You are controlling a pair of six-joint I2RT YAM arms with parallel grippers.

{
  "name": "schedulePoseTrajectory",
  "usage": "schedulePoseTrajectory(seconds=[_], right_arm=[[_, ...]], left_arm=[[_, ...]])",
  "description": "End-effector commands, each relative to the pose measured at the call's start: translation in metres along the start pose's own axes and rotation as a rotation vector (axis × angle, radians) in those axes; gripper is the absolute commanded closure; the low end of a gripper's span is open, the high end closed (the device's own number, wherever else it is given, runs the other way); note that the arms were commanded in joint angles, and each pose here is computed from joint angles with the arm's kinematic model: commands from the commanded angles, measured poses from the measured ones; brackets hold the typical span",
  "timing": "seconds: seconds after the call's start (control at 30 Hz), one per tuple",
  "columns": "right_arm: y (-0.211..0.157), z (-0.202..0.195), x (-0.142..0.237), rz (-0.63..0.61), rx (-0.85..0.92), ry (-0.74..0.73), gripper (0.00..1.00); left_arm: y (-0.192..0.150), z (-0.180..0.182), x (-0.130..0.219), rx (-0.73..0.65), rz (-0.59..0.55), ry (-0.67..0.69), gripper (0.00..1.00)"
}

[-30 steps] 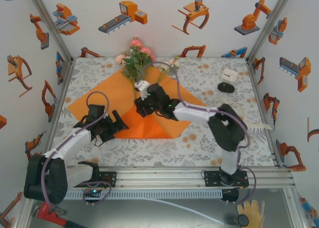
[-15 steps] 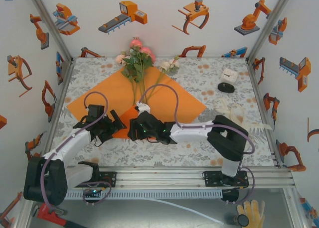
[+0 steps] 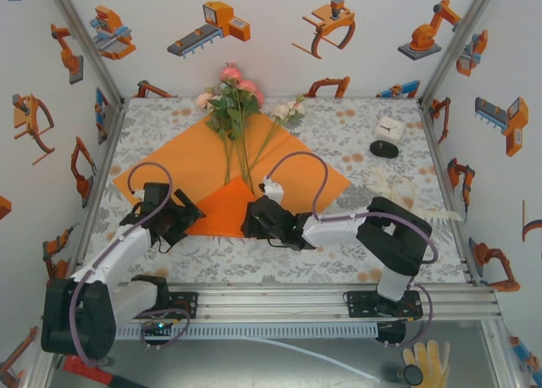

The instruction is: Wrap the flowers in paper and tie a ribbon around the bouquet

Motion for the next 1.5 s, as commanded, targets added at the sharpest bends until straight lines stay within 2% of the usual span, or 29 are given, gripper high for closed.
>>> schedulePoseTrajectory(seconds=[0.0, 0.17, 0.27, 0.53, 0.7, 0.8, 0.93, 1.33, 1.4, 1.47], right_arm=[[-0.007, -0.026, 0.009, 0.008, 0.0, -0.1, 0.5], [0.005, -0.015, 0.027, -0.013, 0.032, -0.064, 0.49], [0.008, 0.001, 0.038, -0.002, 0.044, 0.006, 0.49], [-0.017, 0.051, 0.033, 0.053, 0.132, 0.119, 0.49], [-0.021, 0.03, 0.015, 0.018, 0.14, 0.019, 0.49], [-0.018, 0.026, 0.009, 0.004, 0.17, 0.004, 0.49], [-0.016, 0.024, 0.004, 0.001, 0.199, -0.01, 0.49], [-0.015, 0.014, 0.002, 0.03, 0.173, -0.037, 0.49], [-0.014, 0.004, 0.005, 0.021, 0.159, -0.084, 0.49], [-0.009, -0.011, 0.01, -0.004, 0.124, -0.144, 0.49]], left_arm=[[-0.02, 0.048, -0.002, 0.085, 0.031, 0.199, 0.24], [-0.026, 0.059, -0.002, 0.141, 0.039, 0.203, 0.25], [-0.027, 0.064, 0.0, 0.157, 0.035, 0.234, 0.26], [-0.026, 0.072, 0.001, 0.19, 0.026, 0.285, 0.28], [-0.026, 0.08, 0.006, 0.224, 0.032, 0.363, 0.33], [-0.027, 0.085, 0.008, 0.255, 0.025, 0.392, 0.36], [-0.029, 0.09, 0.01, 0.292, 0.015, 0.416, 0.37], [-0.03, 0.098, 0.018, 0.338, -0.017, 0.443, 0.36], [-0.03, 0.1, 0.022, 0.342, -0.027, 0.45, 0.34], [-0.028, 0.101, 0.027, 0.336, -0.053, 0.442, 0.27]])
Point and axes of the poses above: each hand's point on the last joint's axis, 136 mm out from that joint toward the fingers, its own x axis back along the fingers, its own z axis along the line the jaws close on, y = z × x, the point moved 4 cm from there along x, back along the fingers, and after that the axes turned 6 degrees about -x, right-handed, at the moved point
